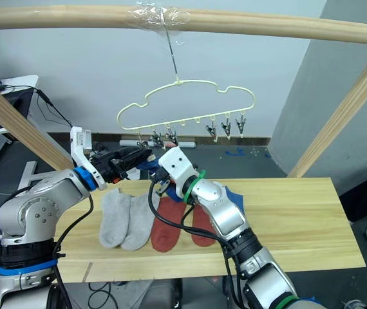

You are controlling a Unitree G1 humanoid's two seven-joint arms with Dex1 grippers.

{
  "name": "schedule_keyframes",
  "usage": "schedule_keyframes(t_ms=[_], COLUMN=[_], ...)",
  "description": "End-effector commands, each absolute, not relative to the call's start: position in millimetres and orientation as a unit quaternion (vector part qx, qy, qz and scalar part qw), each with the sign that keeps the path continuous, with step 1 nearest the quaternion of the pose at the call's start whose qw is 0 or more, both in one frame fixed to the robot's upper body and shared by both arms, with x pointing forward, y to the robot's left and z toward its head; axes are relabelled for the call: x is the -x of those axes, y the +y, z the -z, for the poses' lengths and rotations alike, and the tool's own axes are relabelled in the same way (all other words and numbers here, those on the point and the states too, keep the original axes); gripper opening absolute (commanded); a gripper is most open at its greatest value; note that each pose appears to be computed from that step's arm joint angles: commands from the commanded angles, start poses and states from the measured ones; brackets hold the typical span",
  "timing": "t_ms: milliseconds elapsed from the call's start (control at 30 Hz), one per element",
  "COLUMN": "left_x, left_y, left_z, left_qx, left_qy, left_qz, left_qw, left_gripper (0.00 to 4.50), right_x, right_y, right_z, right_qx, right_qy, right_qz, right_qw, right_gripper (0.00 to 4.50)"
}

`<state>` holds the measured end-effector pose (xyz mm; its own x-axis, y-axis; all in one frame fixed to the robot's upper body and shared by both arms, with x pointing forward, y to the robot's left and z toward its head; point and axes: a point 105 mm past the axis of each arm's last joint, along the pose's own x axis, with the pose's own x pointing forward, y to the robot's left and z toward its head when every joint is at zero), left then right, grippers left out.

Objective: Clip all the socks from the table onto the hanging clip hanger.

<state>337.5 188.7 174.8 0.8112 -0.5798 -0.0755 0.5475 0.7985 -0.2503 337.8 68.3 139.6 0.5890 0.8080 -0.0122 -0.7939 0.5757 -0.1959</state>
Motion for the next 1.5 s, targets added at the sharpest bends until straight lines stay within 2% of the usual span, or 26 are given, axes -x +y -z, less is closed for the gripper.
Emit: schedule_keyframes(t_ms=[33,67,300,467,567,700,1033,1200,1333,1500], left_x=[-332.9,-332.3,-321.7,-315.4,-317.3,-322.8,-330.7,-333.6,-352.6,-363.5], left_y=[196.1,197.8,186.5,167.1,154.4,140.6,130.9,130.8,148.5,137.7], left_z=[-192.1,-192.8,-197.2,-187.2,-172.1,-162.8,-162.5,-155.5,-151.1,-153.4], left_qx=[0.047,0.022,-0.104,-0.117,-0.117,-0.116,-0.114,-0.109,-0.098,-0.086], left_qy=[0.02,0.007,-0.095,-0.12,-0.122,-0.14,-0.179,-0.174,-0.161,-0.166], left_qz=[0.284,0.277,0.274,0.288,0.286,0.27,0.227,0.214,0.15,0.169], left_qw=[0.957,0.961,0.951,0.943,0.943,0.945,0.951,0.955,0.971,0.968], left_gripper=[2.64,2.64,2.64,2.64,2.64,2.64,2.64,2.64,2.64,2.64], right_x=[-330.6,-328.7,-309.3,-294.1,-275.8,-264.6,-267.2,-269.8,-271.1,-272.2], right_y=[70.3,69.1,37.7,10.5,-8.0,-26.6,-56.8,-64.3,-66.0,-66.3], right_z=[-161.1,-159.1,-153.9,-164.7,-168.5,-180.3,-201.6,-202.3,-205.5,-211.7], right_qx=[0.11,0.125,0.181,0.194,0.207,0.213,0.217,0.216,0.215,0.216], right_qy=[-0.086,-0.086,-0.082,-0.077,-0.063,-0.055,-0.048,-0.041,-0.044,-0.052], right_qz=[-0.464,-0.468,-0.49,-0.506,-0.539,-0.547,-0.505,-0.493,-0.489,-0.49], right_qw=[0.875,0.871,0.849,0.837,0.814,0.807,0.834,0.842,0.844,0.843], right_gripper=[1.79,2.1,2.1,2.1,2.1,2.1,2.1,2.1,2.1,2.1])
